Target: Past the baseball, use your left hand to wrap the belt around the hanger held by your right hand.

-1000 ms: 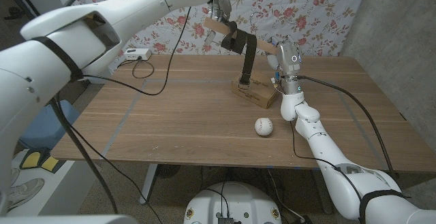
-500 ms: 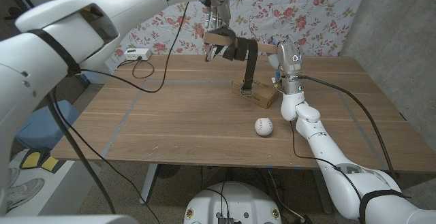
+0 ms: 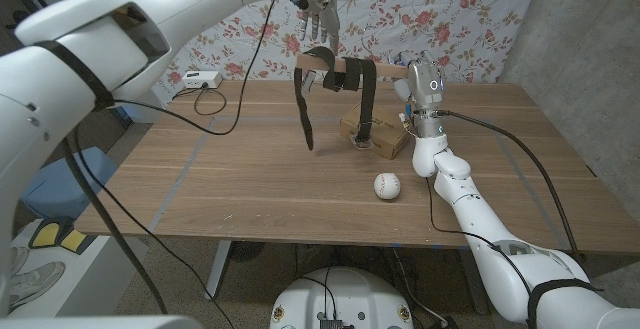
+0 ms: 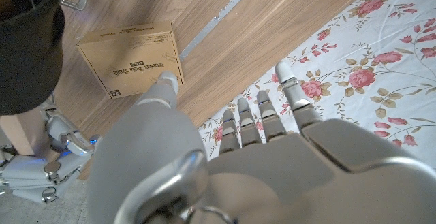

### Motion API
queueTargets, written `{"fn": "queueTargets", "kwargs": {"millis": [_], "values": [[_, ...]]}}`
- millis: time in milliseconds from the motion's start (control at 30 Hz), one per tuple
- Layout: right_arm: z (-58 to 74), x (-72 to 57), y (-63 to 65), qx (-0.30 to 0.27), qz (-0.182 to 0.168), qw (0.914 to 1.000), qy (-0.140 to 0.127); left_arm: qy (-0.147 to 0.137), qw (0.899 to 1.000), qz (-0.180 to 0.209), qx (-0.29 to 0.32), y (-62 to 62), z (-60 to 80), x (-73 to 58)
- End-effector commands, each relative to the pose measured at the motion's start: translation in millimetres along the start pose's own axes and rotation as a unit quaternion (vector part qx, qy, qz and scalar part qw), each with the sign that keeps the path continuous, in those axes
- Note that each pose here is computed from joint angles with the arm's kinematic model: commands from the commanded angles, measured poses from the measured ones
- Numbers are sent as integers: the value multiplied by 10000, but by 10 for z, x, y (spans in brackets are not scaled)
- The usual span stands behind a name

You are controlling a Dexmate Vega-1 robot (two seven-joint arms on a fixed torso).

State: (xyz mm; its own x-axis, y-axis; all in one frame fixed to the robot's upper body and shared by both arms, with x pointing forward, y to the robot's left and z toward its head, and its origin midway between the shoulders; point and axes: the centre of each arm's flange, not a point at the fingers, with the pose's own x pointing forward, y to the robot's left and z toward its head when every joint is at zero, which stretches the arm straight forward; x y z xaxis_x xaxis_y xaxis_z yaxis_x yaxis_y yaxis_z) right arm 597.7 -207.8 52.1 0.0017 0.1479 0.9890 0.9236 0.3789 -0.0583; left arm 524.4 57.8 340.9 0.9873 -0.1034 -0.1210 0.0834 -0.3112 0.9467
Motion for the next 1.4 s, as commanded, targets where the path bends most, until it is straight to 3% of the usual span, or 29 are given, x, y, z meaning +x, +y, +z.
{"fn": "queueTargets", "kwargs": {"millis": [33, 233, 333, 400, 567, 733, 867, 967, 1200, 1400], "values": [[1, -4, -30, -6, -23, 10000, -20, -80, 9989, 460, -85, -57, -29, -105], [14, 3, -37, -6, -37, 10000, -36, -197, 9948, 958, -274, -95, -83, -215], [20, 4, -37, -6, -38, 10000, -39, -275, 9885, 1410, -467, -126, -120, -290], [21, 4, -36, -1, -41, 10000, -28, -347, 9790, 1897, -664, -165, -149, -359], [30, -3, -23, -30, -18, 10000, -25, -684, 9401, 3125, -1180, -282, -227, -526], [31, 6, -9, -42, -4, 10000, -8, -1045, 8886, 4128, -1703, -416, -270, -646], [16, 33, -1, -1, 17, 10000, 2, -1380, 8449, 4726, -2091, -518, -290, -709], [11, 56, 8, 5, 153, 9999, 50, -1622, 8217, 4957, -2295, -570, -311, -739], [-5, 93, 37, 92, 645, 9976, 215, -2029, 7803, 5339, -2548, -712, -345, -783], [-7, 146, 54, 139, 1139, 9928, 340, -2304, 7578, 5519, -2608, -806, -360, -816]]}}
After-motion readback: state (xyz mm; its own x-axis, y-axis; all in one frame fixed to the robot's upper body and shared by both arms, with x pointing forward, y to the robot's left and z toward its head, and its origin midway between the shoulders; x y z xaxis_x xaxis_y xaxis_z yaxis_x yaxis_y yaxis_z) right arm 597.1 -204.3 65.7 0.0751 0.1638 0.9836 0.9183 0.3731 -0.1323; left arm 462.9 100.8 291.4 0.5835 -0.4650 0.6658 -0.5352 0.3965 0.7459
